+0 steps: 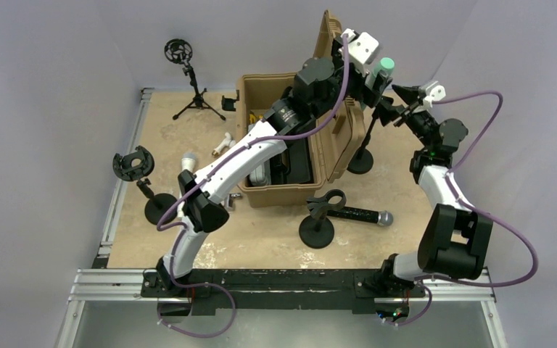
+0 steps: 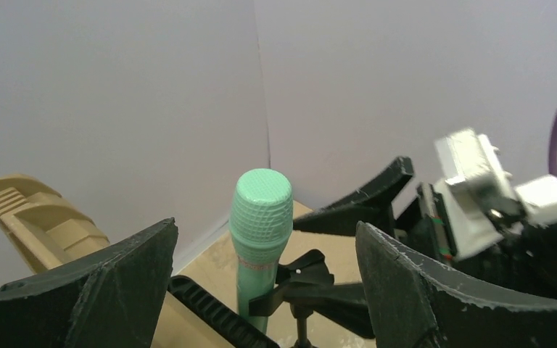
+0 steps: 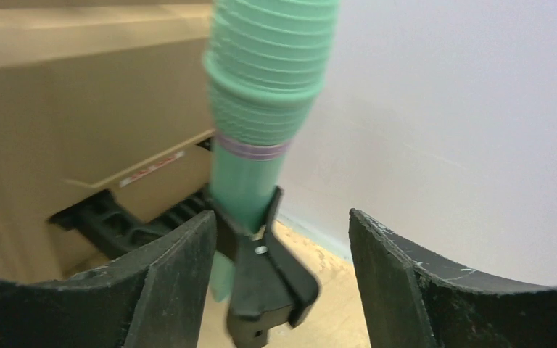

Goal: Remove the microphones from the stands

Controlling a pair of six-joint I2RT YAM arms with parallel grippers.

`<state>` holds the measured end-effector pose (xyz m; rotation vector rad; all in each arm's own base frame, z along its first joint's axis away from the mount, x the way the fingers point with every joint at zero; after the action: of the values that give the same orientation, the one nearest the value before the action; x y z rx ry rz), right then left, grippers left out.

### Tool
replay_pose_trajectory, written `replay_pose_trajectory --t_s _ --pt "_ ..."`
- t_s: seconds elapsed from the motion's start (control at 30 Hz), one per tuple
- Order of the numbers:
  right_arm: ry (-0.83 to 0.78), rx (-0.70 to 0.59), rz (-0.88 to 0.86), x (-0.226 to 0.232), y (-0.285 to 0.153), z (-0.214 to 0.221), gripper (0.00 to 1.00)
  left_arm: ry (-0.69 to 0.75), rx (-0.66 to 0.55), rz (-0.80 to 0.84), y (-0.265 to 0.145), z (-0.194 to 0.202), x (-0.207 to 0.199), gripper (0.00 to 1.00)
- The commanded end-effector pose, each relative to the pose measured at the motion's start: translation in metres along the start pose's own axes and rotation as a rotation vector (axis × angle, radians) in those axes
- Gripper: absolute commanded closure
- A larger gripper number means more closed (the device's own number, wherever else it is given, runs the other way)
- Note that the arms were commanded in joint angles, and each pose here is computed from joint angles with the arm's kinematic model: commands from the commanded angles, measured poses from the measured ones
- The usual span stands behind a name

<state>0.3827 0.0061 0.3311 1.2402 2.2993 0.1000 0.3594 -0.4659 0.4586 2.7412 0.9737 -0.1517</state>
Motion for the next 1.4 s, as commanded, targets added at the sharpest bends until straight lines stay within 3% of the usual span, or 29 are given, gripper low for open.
replay_pose_trajectory --t_s 0.0,0.3,0.6,0.8,0.97,1.1,1.37 --pt "-0.016 0.071 0.069 -0.024 0.014 0.003 0.33 -0.060 -0.074 0.029 -0.041 -0.067 -0.016 0.09" --pt "-0.017 -0.008 0.051 -0.010 0.032 -0.024 0.25 -0.180 -0.015 0.117 -0.104 -0.105 -0.036 0.07" --pt "0.043 -0.074 0.201 -0.015 0.053 -0.039 0.26 -0.271 0.097 0.136 -0.161 -0.086 -0.039 0.08" --pt "0.029 -0.083 0.169 -0.011 0.076 -0.048 0.39 -0.276 0.153 0.097 -0.196 -0.071 -0.032 0.10" --pt "0.016 -0.066 0.191 -0.013 0.073 -0.061 0.65 -0.262 0.179 0.054 -0.217 -0.063 -0.024 0.09" --pt "0.034 -0.033 0.188 -0.011 0.066 -0.078 0.80 -0.263 0.174 0.047 -0.224 -0.064 -0.023 0.09" --pt "0.059 0.043 0.241 -0.011 0.042 -0.115 0.86 -0.281 0.170 0.096 -0.221 -0.064 -0.029 0.11"
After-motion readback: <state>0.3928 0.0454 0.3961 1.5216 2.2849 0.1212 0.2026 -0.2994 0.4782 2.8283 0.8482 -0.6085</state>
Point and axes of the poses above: each gripper's point midway between its finger pads, its own y axis out along the fingers, its own x axis along the line the jaws close on, z = x × y, the point moved 5 cm from there along -y, back along the fingers, and after that the axes turned 14 degrees about -y, right-handed, at the moved point
